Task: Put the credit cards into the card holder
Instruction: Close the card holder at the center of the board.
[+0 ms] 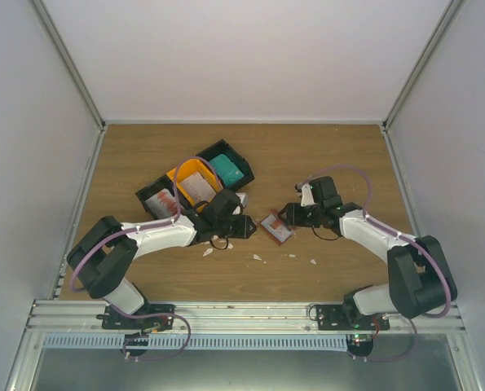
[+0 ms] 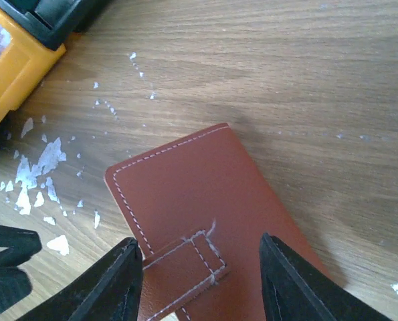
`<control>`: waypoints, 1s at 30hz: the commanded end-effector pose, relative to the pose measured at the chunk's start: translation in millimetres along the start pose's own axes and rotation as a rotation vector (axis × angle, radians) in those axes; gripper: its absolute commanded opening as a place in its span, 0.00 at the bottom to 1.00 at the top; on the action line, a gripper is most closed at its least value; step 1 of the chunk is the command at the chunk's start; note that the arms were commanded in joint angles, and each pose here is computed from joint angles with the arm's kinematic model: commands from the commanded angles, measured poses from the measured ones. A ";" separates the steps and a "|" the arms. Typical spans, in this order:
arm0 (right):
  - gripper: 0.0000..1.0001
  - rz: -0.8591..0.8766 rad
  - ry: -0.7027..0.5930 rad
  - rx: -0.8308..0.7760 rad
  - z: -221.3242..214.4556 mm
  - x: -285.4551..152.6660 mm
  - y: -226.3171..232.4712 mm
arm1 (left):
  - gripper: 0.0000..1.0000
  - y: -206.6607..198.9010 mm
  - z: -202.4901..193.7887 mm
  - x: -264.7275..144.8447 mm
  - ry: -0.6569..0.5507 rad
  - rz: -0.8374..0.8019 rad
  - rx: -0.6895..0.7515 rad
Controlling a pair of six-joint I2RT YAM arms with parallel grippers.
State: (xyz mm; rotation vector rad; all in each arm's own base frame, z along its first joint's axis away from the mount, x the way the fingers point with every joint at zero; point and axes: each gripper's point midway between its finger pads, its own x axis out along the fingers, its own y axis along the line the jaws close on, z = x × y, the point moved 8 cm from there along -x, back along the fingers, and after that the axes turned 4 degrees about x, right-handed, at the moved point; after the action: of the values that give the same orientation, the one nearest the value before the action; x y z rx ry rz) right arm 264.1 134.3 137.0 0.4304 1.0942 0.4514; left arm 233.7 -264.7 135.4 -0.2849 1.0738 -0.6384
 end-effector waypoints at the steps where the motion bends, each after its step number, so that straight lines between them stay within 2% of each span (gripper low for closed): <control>1: 0.47 -0.057 0.016 -0.018 -4.9 1.3 -9.9 | 0.32 -14.3 16.2 -0.3 -0.060 -0.051 0.024; 5: 0.35 -0.016 0.073 -0.006 -15.7 9.7 -11.7 | 0.35 -15.3 18.4 4.7 -0.043 -0.046 0.016; 10: 0.25 -0.037 0.125 0.002 -27.5 17.1 -18.0 | 0.40 -20.5 21.5 9.4 -0.031 -0.083 0.020; 22: 0.22 -0.065 0.207 0.053 -47.3 32.6 -28.0 | 0.52 -20.0 23.2 50.3 0.076 -0.098 0.013; 30: 0.22 -0.016 0.223 0.090 -56.3 36.2 -24.7 | 0.50 -8.5 27.2 70.3 0.089 0.017 -0.016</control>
State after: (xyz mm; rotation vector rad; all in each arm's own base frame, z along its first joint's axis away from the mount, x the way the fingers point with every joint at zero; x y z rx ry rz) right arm 250.3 138.7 96.7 0.4295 1.2241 0.4651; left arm 268.3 -311.4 102.5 -0.2809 1.1869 -0.6779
